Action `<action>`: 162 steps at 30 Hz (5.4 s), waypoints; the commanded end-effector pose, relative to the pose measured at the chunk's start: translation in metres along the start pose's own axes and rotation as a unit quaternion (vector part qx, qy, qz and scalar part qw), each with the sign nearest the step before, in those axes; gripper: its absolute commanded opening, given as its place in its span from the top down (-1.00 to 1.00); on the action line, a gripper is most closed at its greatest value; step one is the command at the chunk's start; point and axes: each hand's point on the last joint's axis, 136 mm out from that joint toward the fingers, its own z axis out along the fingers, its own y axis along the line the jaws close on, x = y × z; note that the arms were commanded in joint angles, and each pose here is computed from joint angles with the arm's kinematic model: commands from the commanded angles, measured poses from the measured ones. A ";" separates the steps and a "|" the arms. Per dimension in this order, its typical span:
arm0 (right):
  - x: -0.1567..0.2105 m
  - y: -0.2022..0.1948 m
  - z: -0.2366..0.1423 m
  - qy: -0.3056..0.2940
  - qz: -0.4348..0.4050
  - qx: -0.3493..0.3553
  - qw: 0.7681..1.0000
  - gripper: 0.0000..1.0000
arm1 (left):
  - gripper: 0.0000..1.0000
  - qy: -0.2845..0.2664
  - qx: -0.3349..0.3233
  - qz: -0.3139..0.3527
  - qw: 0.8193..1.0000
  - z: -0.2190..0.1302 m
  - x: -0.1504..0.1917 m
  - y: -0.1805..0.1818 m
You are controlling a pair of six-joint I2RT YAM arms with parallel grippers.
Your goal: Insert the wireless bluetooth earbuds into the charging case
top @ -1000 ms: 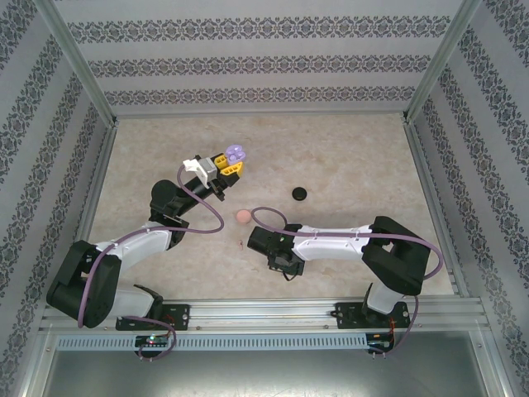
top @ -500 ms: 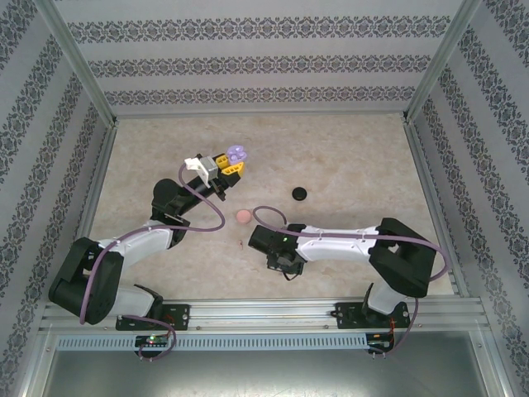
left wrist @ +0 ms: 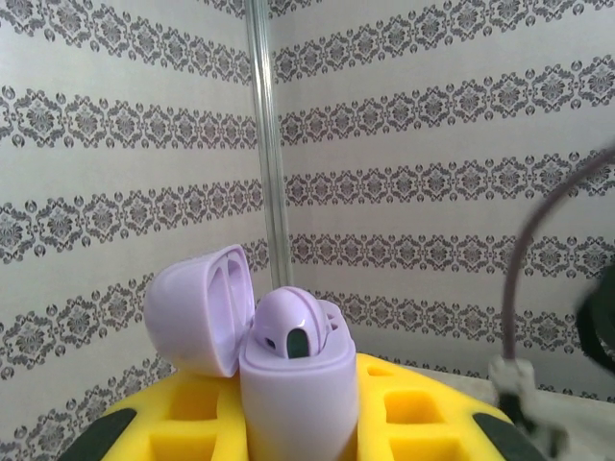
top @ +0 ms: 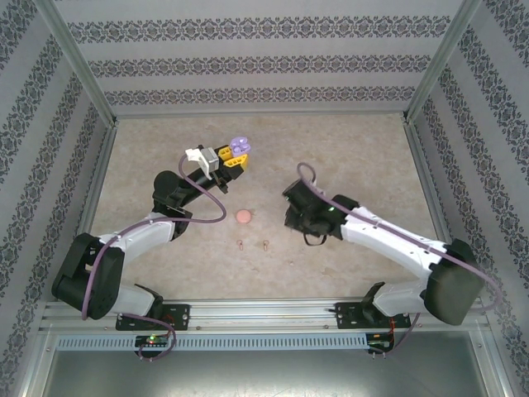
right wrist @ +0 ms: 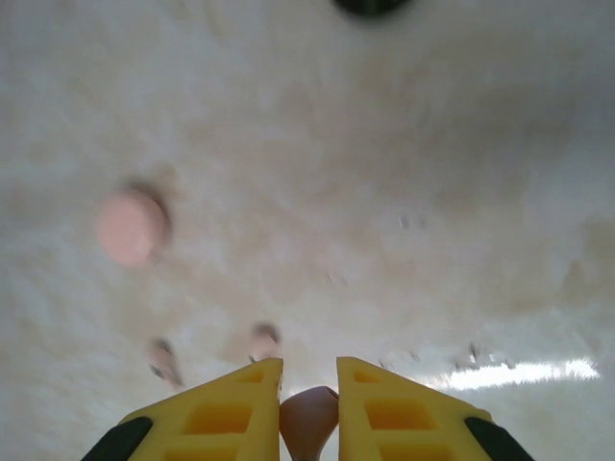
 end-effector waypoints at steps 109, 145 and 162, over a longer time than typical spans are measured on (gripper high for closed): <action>-0.151 0.152 -0.170 -0.217 -0.148 -0.220 0.939 -0.31 | 1.00 0.003 0.085 -0.017 0.996 0.049 0.026 -0.026; -0.169 0.025 -0.099 -0.160 -0.019 -0.135 0.978 0.28 | 1.00 0.151 0.003 -0.232 0.961 0.077 0.122 0.001; -0.101 -0.025 -0.033 -0.089 -0.010 -0.092 0.992 -0.11 | 0.96 0.399 -0.153 -0.553 0.715 0.044 0.324 -0.009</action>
